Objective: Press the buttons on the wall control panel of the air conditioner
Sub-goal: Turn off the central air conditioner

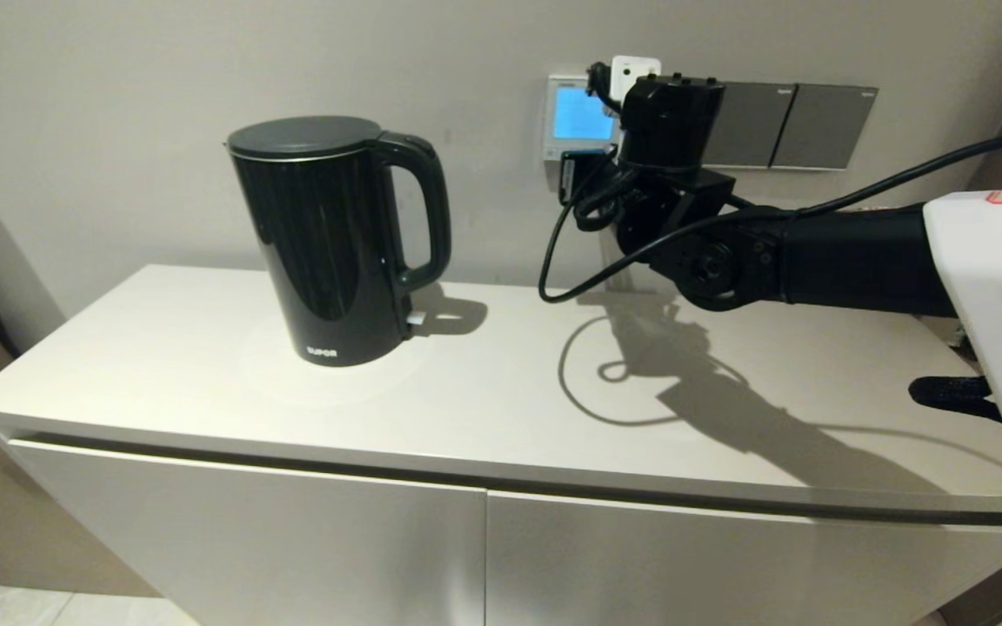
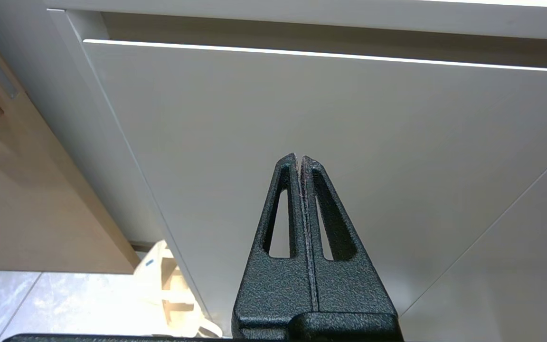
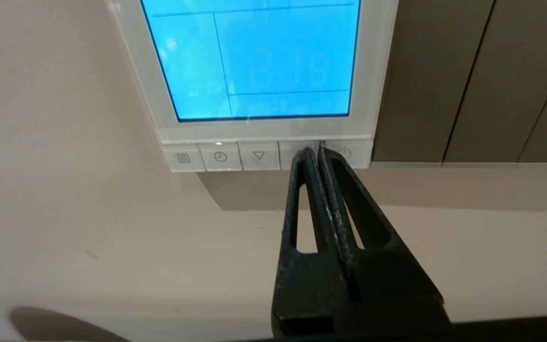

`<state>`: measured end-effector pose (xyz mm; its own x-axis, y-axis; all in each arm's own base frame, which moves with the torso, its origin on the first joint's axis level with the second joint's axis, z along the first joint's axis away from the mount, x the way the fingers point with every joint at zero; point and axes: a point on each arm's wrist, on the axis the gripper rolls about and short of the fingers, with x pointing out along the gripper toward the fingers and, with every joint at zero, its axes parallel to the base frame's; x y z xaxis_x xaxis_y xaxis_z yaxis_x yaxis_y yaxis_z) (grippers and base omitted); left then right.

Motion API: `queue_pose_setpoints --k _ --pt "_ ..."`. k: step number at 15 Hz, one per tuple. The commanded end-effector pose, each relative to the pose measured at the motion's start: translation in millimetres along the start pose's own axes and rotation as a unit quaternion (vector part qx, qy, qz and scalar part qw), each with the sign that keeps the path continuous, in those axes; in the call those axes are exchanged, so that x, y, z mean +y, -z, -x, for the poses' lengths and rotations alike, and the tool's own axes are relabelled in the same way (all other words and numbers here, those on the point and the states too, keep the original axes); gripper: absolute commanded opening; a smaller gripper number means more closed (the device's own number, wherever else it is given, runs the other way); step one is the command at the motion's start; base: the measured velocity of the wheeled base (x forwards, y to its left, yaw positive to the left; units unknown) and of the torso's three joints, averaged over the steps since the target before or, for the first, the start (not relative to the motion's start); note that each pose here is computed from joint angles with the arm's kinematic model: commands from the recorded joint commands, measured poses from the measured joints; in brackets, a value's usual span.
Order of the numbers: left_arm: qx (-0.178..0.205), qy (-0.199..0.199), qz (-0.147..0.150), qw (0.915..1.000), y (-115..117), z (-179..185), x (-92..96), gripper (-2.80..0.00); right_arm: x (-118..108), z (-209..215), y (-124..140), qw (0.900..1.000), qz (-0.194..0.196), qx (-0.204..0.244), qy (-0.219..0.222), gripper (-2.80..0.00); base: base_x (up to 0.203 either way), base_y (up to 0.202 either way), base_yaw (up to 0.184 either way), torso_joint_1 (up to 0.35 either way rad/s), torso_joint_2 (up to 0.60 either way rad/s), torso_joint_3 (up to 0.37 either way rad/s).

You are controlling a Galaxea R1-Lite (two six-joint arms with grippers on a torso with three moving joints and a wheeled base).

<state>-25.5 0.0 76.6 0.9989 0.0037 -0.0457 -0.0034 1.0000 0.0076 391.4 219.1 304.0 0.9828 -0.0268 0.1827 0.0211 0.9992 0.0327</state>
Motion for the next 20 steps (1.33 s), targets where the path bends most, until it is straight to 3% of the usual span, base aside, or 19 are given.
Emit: queue_pose_setpoints --k 1,10,15,20 --pt "0.001 0.0 0.0 1.0 0.0 -0.1 0.0 -2.8 -1.2 -2.7 3.2 1.0 0.001 0.001 0.005 -2.8 0.0 0.0 0.0 0.0 0.0 0.0" --pt "0.001 0.0 0.0 1.0 0.0 -0.1 0.0 -2.8 -5.3 13.5 -9.1 1.0 0.004 0.0 0.0 -2.8 0.0 0.0 0.0 0.0 0.0 0.0" --pt "0.001 0.0 0.0 1.0 0.0 -0.1 0.0 -2.8 0.3 38.1 -31.2 0.998 0.017 -0.053 -0.012 -2.8 0.0 0.0 0.0 0.0 0.0 0.0" --pt "0.001 0.0 0.0 1.0 0.0 -0.1 0.0 -2.8 -9.1 67.7 -57.0 0.998 0.014 -0.063 -0.023 -2.8 0.0 0.0 0.0 0.0 0.0 0.0"
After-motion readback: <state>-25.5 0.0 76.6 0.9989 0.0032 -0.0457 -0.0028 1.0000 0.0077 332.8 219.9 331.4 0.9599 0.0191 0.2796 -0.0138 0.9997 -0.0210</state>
